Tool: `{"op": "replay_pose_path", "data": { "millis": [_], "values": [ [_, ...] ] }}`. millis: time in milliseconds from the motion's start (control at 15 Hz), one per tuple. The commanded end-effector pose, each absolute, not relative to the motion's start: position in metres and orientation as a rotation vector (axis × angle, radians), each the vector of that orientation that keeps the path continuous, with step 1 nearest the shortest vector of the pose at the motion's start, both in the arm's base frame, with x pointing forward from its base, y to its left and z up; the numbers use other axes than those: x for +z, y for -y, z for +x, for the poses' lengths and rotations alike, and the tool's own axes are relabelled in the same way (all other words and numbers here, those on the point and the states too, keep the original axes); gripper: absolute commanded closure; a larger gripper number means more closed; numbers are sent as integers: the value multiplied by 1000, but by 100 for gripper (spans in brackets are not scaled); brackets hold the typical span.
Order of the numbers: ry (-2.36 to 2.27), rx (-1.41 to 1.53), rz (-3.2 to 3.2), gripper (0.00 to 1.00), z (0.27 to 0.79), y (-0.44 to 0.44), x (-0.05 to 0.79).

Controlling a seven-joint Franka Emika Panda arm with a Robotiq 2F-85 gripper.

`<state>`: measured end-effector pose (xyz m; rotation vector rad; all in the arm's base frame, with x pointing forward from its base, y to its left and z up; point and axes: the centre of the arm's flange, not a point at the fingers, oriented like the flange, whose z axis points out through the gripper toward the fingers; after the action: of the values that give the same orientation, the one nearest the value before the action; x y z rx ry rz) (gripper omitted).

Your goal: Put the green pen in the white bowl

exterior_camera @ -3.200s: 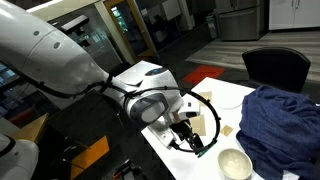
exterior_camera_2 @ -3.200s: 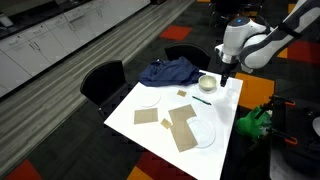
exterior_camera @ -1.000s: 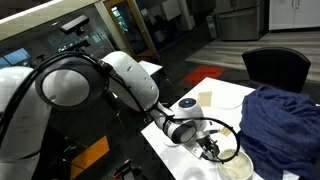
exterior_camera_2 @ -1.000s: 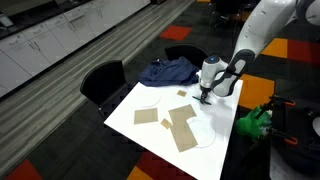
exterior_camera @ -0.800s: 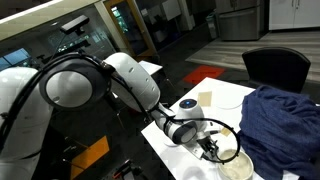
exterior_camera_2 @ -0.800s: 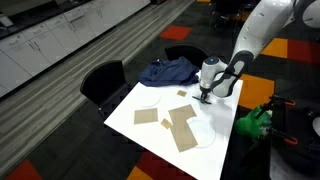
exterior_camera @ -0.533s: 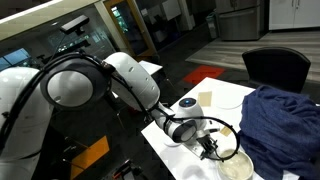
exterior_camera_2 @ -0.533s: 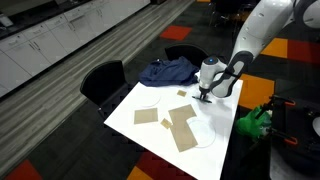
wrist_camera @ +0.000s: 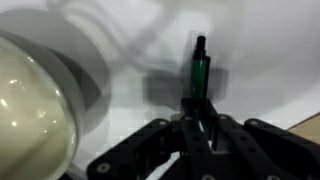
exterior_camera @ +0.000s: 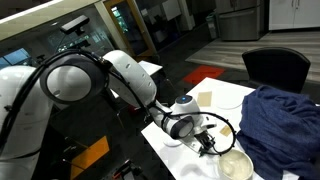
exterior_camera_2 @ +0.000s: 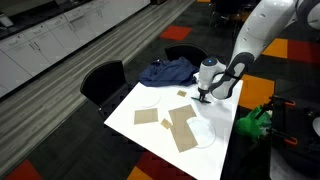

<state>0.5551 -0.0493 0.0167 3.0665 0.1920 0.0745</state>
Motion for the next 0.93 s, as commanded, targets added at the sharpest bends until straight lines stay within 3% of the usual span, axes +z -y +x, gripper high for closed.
{"op": "replay_pose_path", "data": {
  "millis": [0, 867],
  "values": [
    [-217, 137, 3013, 97, 544, 30, 61],
    [281, 559, 2875, 97, 542, 78, 172]
  ]
}}
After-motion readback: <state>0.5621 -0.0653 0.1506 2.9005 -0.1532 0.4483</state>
